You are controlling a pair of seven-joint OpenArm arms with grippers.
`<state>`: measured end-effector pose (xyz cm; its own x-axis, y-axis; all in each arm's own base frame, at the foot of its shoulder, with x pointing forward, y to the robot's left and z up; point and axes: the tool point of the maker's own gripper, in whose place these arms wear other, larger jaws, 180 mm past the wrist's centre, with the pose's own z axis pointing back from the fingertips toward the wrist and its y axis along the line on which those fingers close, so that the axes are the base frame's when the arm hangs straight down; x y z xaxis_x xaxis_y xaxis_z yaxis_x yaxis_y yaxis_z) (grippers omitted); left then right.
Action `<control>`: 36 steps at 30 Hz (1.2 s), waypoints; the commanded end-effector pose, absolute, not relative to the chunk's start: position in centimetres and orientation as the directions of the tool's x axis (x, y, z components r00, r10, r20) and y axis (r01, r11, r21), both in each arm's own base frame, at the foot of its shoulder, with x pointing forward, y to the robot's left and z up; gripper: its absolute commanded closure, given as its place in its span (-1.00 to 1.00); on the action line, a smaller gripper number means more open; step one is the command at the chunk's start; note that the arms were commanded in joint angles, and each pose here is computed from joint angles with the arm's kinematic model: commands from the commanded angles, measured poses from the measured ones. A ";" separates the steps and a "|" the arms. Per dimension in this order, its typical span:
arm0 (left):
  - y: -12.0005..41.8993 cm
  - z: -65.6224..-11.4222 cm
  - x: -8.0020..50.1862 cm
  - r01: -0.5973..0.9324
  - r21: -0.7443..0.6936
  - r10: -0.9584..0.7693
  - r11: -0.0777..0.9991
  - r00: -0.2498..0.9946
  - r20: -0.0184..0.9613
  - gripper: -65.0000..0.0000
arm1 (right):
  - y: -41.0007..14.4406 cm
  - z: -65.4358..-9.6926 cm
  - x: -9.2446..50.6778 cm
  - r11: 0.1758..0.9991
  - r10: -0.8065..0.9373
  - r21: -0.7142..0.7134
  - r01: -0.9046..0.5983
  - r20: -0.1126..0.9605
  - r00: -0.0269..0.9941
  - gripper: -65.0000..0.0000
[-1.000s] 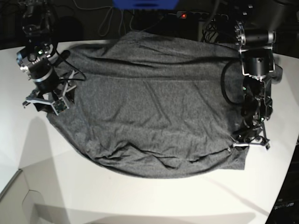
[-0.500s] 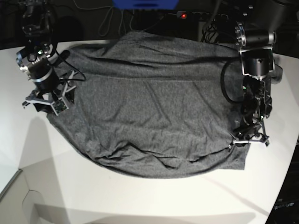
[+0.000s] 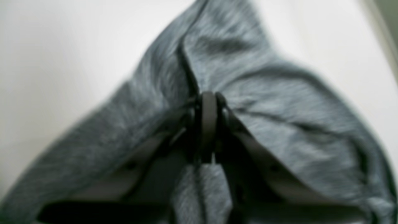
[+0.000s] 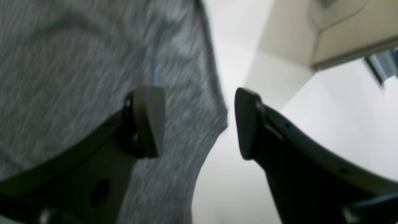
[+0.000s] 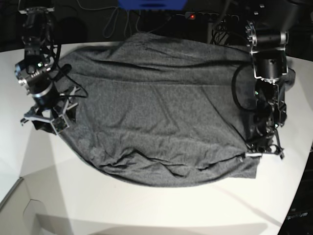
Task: Layout the t-shirt on the table in an organized manner, then fold the t-shirt properly
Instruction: 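Grasp the shirt fabric with both grippers and lift it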
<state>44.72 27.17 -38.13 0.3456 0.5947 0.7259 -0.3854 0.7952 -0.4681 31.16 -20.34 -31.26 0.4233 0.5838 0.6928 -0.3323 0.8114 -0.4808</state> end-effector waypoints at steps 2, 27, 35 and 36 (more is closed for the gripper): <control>27.7 -33.9 46.6 -0.329 -0.487 0.573 0.809 0.261 0.777 1.00 | -20.7 -29.8 32.7 0.813 0.582 -0.498 -0.303 0.715 0.388 -0.21; 28.2 -34.9 45.7 -0.345 -0.466 0.562 0.815 0.276 0.780 0.98 | -15.6 -30.4 38.1 0.846 0.503 -0.368 -0.386 0.791 0.349 -0.26; 28.2 -35.8 45.4 -0.358 -0.468 0.573 0.808 0.295 0.764 0.92 | -9.0 -29.1 33.0 0.758 0.566 -0.393 -0.521 0.794 0.224 -0.26; 28.2 -35.6 45.4 -0.352 -0.468 0.570 0.811 0.292 0.768 0.83 | -8.7 -29.4 32.7 0.754 0.567 -0.389 -0.529 0.793 0.225 -0.26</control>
<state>43.91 27.48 -38.33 0.3505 0.5848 0.7315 -0.3843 0.8021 -0.4571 32.03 -8.54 -30.93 0.2671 0.5727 0.7751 -0.5517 0.7503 -0.3642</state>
